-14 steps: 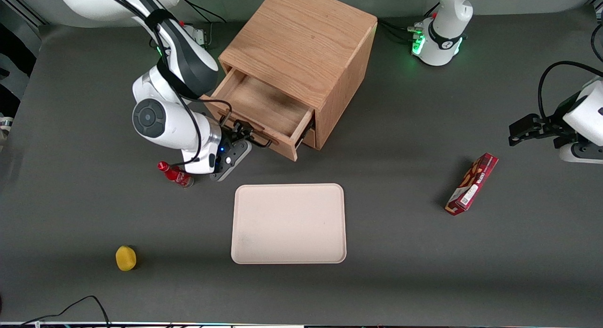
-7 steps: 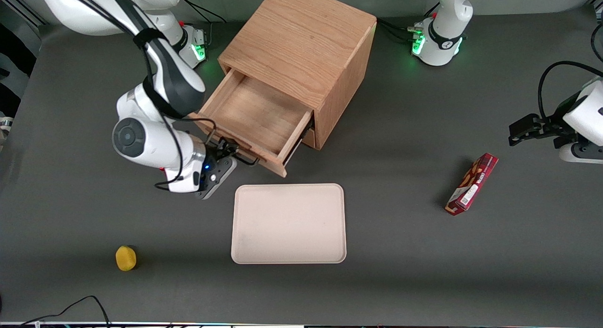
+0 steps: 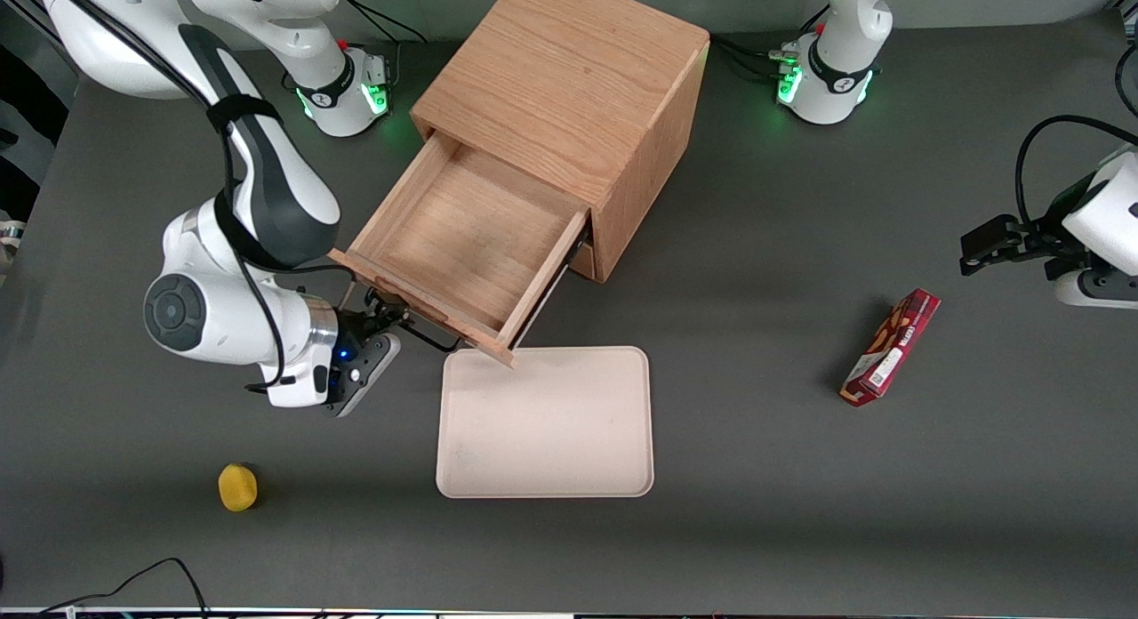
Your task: Open upper drawer
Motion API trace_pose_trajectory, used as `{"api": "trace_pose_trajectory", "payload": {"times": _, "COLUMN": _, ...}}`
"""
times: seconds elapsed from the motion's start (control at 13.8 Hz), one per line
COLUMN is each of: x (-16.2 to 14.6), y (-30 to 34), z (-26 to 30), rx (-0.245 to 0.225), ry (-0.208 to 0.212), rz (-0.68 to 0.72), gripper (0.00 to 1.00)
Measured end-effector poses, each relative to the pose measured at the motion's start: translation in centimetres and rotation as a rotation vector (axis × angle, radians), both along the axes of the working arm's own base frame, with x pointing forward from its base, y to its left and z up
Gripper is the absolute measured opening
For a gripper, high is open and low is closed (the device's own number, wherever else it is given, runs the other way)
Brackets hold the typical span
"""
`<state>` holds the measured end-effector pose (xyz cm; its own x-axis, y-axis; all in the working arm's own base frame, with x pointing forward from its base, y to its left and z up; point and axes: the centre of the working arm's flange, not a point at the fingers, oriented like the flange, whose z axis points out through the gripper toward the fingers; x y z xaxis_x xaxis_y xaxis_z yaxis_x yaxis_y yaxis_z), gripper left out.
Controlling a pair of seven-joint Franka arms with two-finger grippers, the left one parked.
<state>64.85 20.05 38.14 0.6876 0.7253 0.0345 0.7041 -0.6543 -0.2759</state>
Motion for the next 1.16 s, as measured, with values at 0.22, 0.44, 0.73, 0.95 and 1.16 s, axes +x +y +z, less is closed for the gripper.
{"api": "trace_pose_trajectory", "payload": {"times": 0.22, "x": 0.4, "y": 0.1, "z": 0.9, "rx": -0.001, "ry": 0.013, "rz": 0.011, "gripper": 1.0}}
{"api": "trace_pose_trajectory", "payload": {"times": 0.44, "x": 1.2, "y": -0.6, "z": 6.1, "rx": -0.003, "ry": 0.007, "rz": -0.02, "gripper": 1.0}}
{"api": "trace_pose_trajectory", "payload": {"times": 0.73, "x": -0.4, "y": -0.9, "z": 16.3, "rx": -0.037, "ry": -0.034, "rz": -0.277, "gripper": 1.0}}
{"api": "trace_pose_trajectory", "payload": {"times": 0.95, "x": -3.5, "y": -2.0, "z": 22.5, "rx": -0.096, "ry": -0.042, "rz": -0.5, "gripper": 1.0}}
{"api": "trace_pose_trajectory", "payload": {"times": 1.16, "x": -4.8, "y": -9.0, "z": 25.6, "rx": -0.178, "ry": -0.047, "rz": -0.679, "gripper": 1.0}}
